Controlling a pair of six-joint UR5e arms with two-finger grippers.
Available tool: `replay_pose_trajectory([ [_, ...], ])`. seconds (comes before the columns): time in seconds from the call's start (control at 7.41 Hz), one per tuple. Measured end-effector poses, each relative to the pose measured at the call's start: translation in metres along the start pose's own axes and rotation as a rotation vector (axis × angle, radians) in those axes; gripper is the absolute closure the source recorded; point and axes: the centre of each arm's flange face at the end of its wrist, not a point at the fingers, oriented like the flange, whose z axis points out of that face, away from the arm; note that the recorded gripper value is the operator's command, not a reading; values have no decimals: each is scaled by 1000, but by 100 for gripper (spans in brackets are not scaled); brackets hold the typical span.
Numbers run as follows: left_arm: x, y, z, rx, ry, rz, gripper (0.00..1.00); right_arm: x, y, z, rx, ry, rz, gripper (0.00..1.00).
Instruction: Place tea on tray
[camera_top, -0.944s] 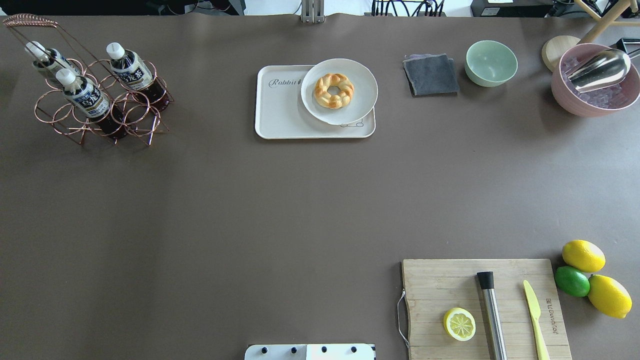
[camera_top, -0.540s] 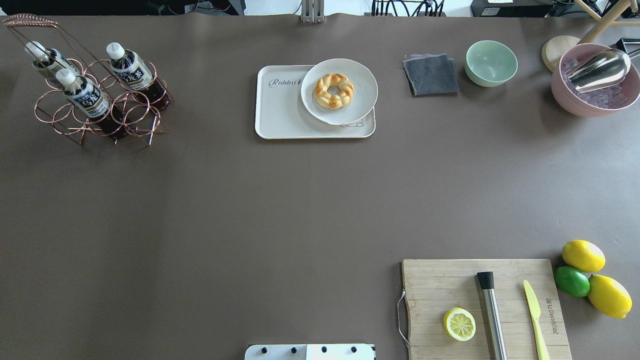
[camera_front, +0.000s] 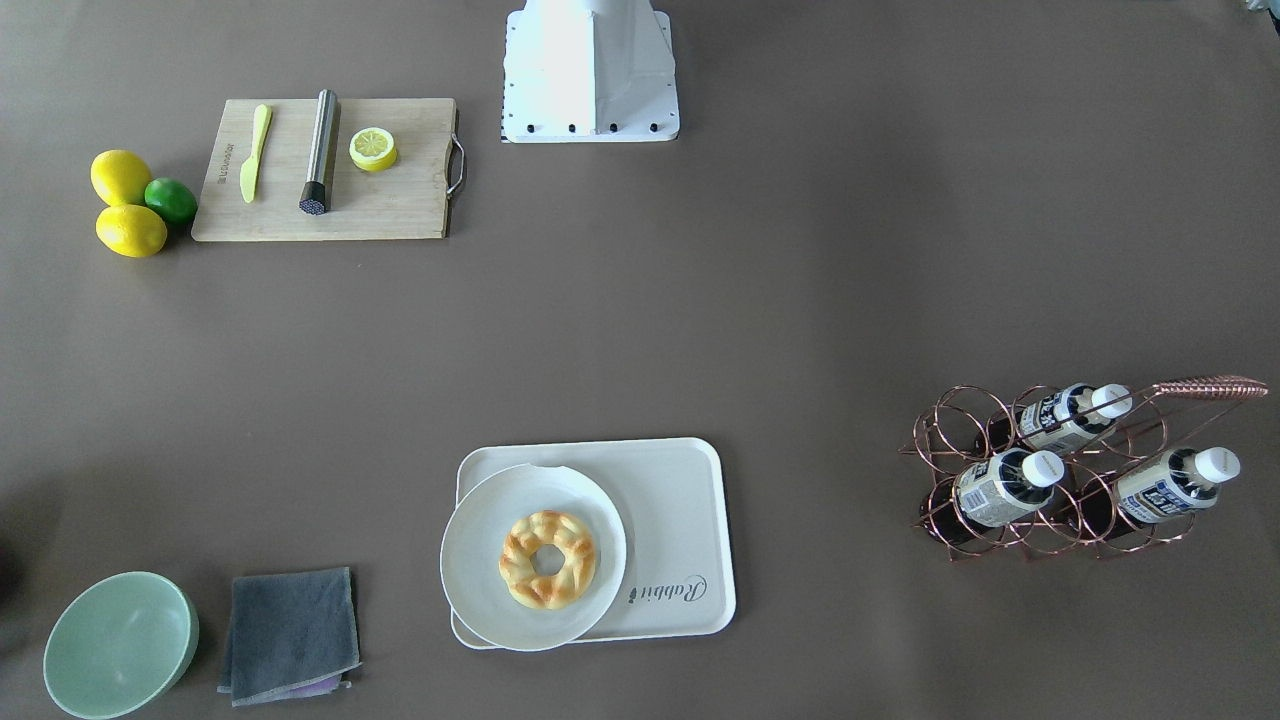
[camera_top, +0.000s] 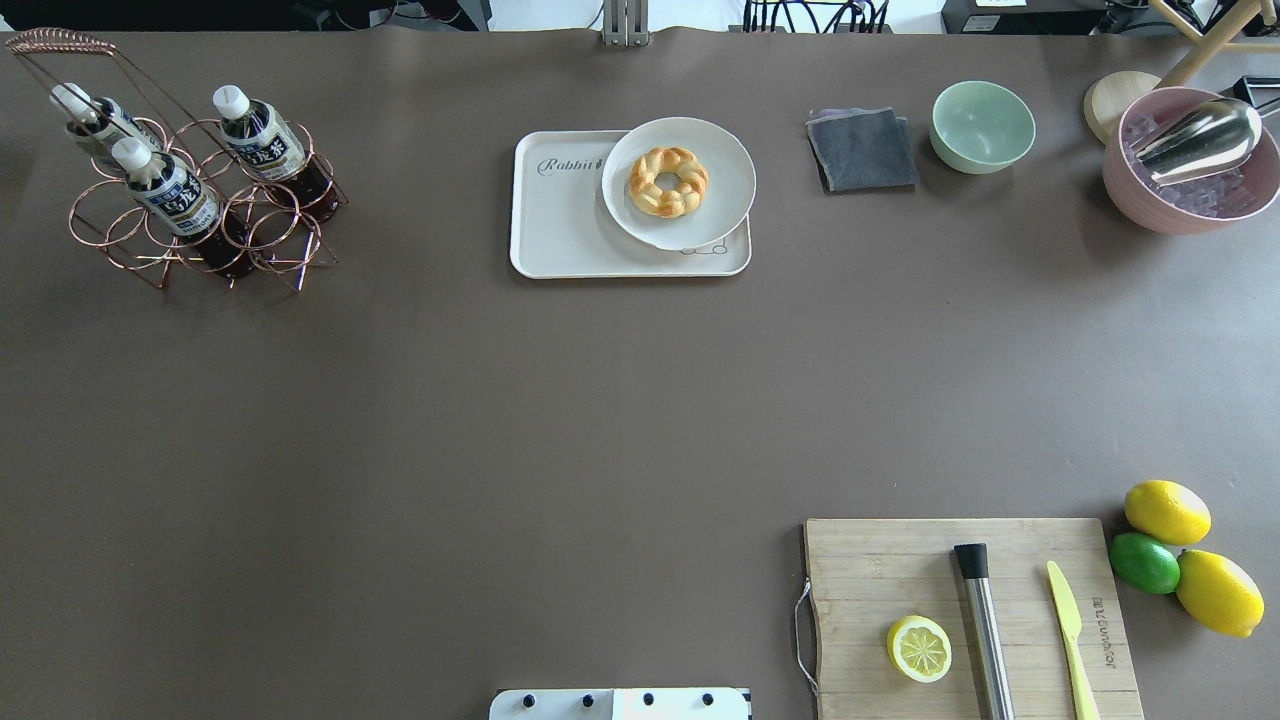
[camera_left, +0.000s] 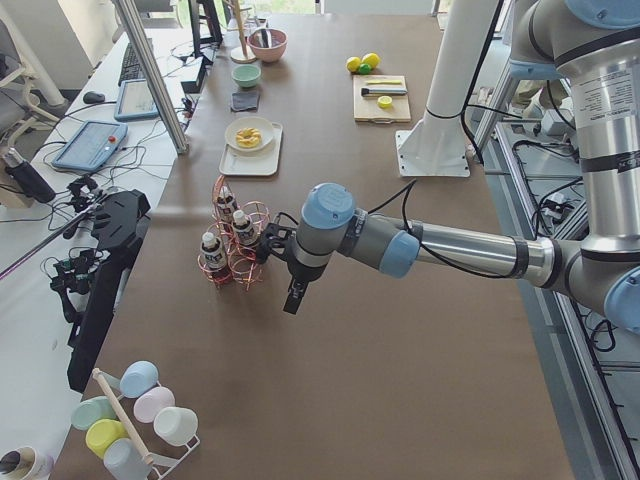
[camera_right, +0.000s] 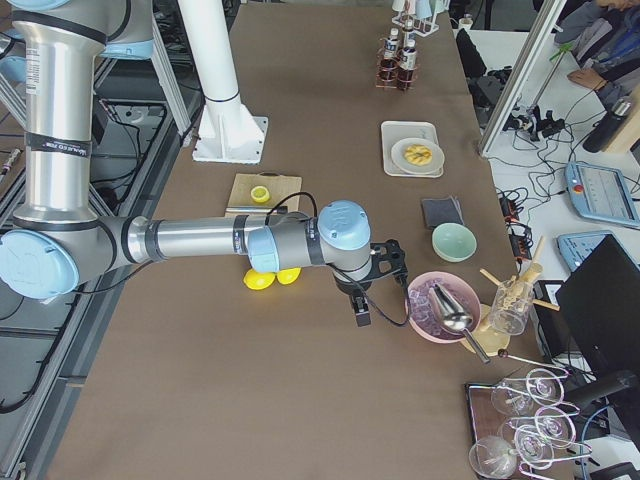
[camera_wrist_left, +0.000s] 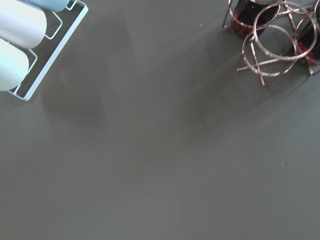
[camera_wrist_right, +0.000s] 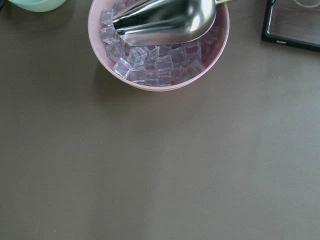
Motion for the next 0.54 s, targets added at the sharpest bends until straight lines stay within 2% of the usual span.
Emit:
replay_pose_trajectory([
  [0.27,65,-63,5,36,50,-82,2,-2,3,1,-4,-8,-5,0],
  [0.54,126,-107,12,56,81,-199,2,-3,5,3,-7,-11,-8,0],
])
